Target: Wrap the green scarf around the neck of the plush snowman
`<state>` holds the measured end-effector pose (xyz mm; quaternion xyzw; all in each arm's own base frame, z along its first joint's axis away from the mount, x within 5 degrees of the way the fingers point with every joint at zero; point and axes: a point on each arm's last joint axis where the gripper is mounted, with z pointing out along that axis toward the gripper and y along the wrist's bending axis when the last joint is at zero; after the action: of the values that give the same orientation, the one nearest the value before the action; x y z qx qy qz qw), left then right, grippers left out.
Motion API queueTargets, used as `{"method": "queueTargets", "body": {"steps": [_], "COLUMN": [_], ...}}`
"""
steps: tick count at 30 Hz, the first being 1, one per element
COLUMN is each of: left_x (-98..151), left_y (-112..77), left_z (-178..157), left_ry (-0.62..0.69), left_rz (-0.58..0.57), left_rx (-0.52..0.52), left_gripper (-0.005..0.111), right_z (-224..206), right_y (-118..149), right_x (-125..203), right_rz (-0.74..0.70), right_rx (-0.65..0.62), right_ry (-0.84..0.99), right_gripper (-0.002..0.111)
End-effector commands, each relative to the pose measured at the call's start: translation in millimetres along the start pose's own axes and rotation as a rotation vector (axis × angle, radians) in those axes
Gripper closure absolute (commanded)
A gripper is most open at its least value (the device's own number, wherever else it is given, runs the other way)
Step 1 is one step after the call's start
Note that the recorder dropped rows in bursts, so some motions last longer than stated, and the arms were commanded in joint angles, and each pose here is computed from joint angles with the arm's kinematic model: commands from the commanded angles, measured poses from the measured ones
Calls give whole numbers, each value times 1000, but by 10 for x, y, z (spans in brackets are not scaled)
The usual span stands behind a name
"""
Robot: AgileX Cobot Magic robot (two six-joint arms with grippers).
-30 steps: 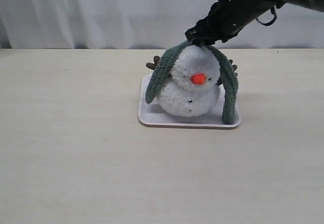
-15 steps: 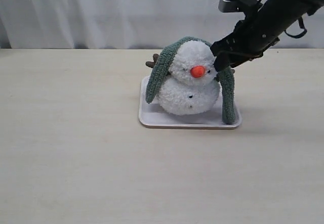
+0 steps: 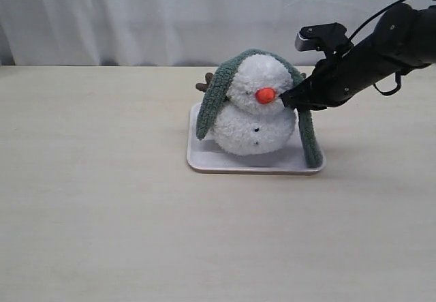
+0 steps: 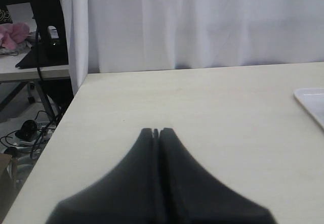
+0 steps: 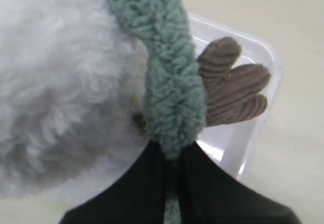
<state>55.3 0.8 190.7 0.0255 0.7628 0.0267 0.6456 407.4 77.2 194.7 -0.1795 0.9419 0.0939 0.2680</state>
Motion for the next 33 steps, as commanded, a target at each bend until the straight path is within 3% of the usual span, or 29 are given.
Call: {"method": "queueTargets", "body": {"steps": [1, 10, 15, 21, 33], "left_x": [-7, -7, -7, -7, -7], "left_y": [-3, -3, -3, -3, -3], "left_z": [0, 0, 0, 0, 0], "left_ry": [-13, -13, -13, -13, -13], "left_rz": [-5, -5, -5, -5, -5], "left_rx": [4, 4, 4, 4, 4], "left_gripper": [107, 107, 107, 107, 107], "right_z": [-210, -420, -300, -241, -181], "right_y": [44, 95, 48, 45, 66], "right_x": [-71, -288, -402, -401, -306], "right_rz": [-20, 62, 150, 156, 153], "right_rx": [-4, -47, -64, -97, -133], "right_ry": [-48, -118, 30, 202, 299], "right_gripper": [104, 104, 104, 104, 102]}}
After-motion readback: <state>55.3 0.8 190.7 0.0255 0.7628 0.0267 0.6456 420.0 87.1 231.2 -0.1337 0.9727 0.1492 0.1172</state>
